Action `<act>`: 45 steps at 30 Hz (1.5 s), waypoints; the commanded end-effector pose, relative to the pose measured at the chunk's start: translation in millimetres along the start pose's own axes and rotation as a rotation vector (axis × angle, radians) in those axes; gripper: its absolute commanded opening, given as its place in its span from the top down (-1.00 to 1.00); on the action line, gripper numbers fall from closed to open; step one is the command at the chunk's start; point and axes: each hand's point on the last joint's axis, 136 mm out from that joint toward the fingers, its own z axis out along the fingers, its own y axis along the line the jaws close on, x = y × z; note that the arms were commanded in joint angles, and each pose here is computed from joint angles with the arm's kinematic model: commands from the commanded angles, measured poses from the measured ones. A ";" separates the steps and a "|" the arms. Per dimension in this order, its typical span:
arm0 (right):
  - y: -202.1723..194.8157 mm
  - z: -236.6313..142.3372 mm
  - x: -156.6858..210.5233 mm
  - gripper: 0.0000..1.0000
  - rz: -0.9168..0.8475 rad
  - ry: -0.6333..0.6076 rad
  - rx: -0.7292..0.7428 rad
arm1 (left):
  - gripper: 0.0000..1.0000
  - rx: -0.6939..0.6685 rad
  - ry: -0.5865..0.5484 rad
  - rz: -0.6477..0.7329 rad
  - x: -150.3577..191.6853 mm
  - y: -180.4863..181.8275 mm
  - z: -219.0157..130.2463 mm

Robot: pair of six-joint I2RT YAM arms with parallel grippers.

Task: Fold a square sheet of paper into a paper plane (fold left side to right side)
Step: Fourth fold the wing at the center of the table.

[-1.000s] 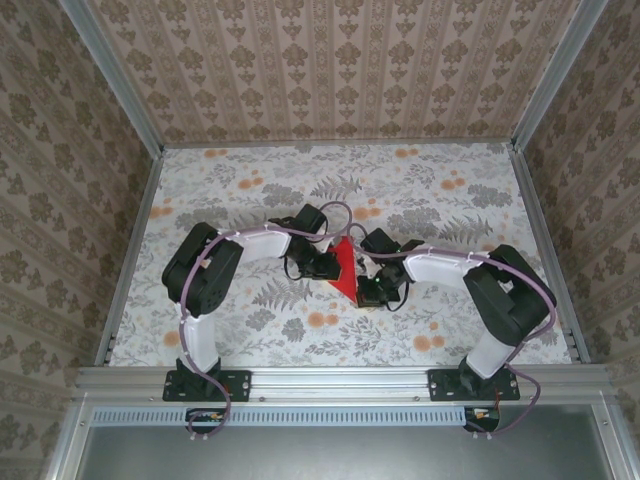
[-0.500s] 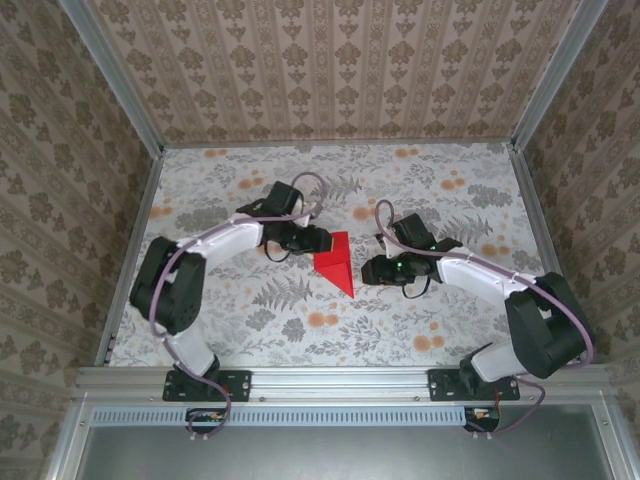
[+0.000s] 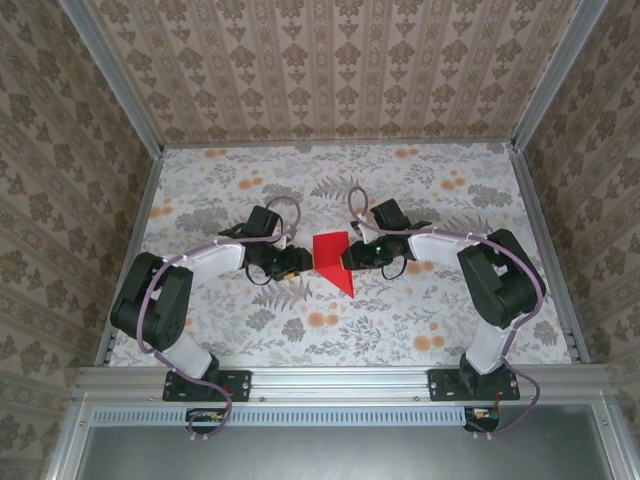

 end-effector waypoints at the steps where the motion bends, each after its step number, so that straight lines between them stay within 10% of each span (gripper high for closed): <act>1: 11.3 5.5 -6.2 0.39 -0.038 0.003 -0.057 | -0.04 0.022 -0.034 -0.026 -9.5 -3.1 -0.3; 9: 2.2 -0.6 -4.5 0.98 -0.036 -0.012 -0.002 | -0.04 0.034 -0.018 -0.045 -10.4 -3.8 8.1; 28: -13.4 -10.0 4.6 0.99 0.004 -0.022 0.058 | -0.01 0.101 0.025 -0.022 -21.4 -33.4 40.7; 35: -15.0 -23.5 -1.1 0.52 -0.010 -0.063 0.108 | 0.41 0.126 0.006 0.000 -32.0 -49.3 39.1; 45: 9.9 -58.8 17.5 0.14 -0.157 -0.139 0.244 | 0.45 0.137 -0.027 0.006 -39.3 -62.3 26.2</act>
